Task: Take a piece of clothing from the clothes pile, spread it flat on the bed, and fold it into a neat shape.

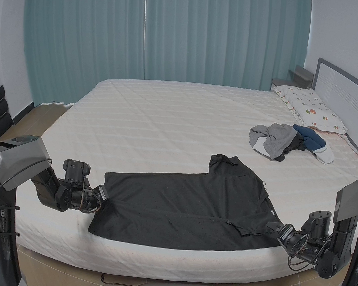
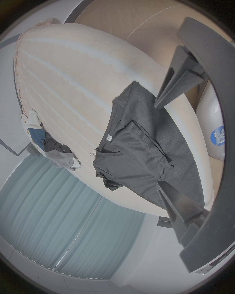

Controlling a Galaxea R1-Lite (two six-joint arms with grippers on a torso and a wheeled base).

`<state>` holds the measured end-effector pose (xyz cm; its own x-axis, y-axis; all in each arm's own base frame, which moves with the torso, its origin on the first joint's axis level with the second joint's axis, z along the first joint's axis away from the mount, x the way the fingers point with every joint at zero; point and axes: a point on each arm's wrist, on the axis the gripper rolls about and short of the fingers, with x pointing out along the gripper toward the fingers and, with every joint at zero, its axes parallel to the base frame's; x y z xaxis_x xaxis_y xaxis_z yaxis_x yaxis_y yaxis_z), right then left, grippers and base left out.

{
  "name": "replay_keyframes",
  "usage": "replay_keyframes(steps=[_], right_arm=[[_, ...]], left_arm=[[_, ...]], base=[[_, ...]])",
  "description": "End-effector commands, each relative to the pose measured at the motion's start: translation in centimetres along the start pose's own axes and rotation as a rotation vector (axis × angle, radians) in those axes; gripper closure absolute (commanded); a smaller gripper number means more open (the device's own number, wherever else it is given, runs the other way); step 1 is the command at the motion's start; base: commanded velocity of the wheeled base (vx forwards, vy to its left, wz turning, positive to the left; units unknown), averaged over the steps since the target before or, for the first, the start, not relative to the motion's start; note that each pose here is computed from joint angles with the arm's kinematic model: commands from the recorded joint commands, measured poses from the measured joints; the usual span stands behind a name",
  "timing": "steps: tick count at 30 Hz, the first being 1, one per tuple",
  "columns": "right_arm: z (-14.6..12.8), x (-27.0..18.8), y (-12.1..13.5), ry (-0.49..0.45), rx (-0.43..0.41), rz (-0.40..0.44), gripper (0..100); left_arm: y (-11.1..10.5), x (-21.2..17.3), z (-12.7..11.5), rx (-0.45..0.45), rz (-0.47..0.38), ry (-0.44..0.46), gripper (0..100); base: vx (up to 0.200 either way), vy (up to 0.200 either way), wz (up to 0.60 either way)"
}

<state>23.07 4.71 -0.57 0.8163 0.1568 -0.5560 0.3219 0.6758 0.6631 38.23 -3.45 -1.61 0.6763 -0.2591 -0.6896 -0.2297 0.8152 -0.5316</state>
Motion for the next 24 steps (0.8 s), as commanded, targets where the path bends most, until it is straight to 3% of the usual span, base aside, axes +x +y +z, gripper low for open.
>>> replay_keyframes(steps=[1, 8, 15, 18, 21, 24], right_arm=[[0.3, -0.1, 0.3, -0.018, -0.011, 0.022, 0], [0.7, 0.7, 0.9, -0.042, -0.073, 0.048, 0], [2.3, 3.5, 1.2, -0.094, -0.263, 0.063, 0], [3.0, 4.4, 1.1, -0.101, -0.307, 0.085, 0], [5.1, 5.6, 0.7, -0.121, -0.35, 0.136, 0], [6.4, 6.3, 0.1, -0.073, -0.354, 0.155, 0]], left_arm=[[-0.2, -1.0, 0.1, -0.005, -0.004, -0.01, 100], [-1.0, -3.2, 0.3, -0.07, -0.025, -0.034, 100], [-1.4, -4.3, 0.4, -0.08, -0.033, -0.044, 100], [-1.4, -4.3, 0.5, -0.081, -0.034, -0.047, 100], [-1.5, -4.6, 0.4, -0.081, -0.036, -0.048, 100], [-1.6, -4.9, 0.5, -0.081, -0.039, -0.053, 100]], base=[[0.0, 0.0, 0.0], [0.0, 0.0, 0.0], [0.0, 0.0, 0.0], [0.0, 0.0, 0.0], [0.0, 0.0, 0.0], [0.0, 0.0, 0.0]])
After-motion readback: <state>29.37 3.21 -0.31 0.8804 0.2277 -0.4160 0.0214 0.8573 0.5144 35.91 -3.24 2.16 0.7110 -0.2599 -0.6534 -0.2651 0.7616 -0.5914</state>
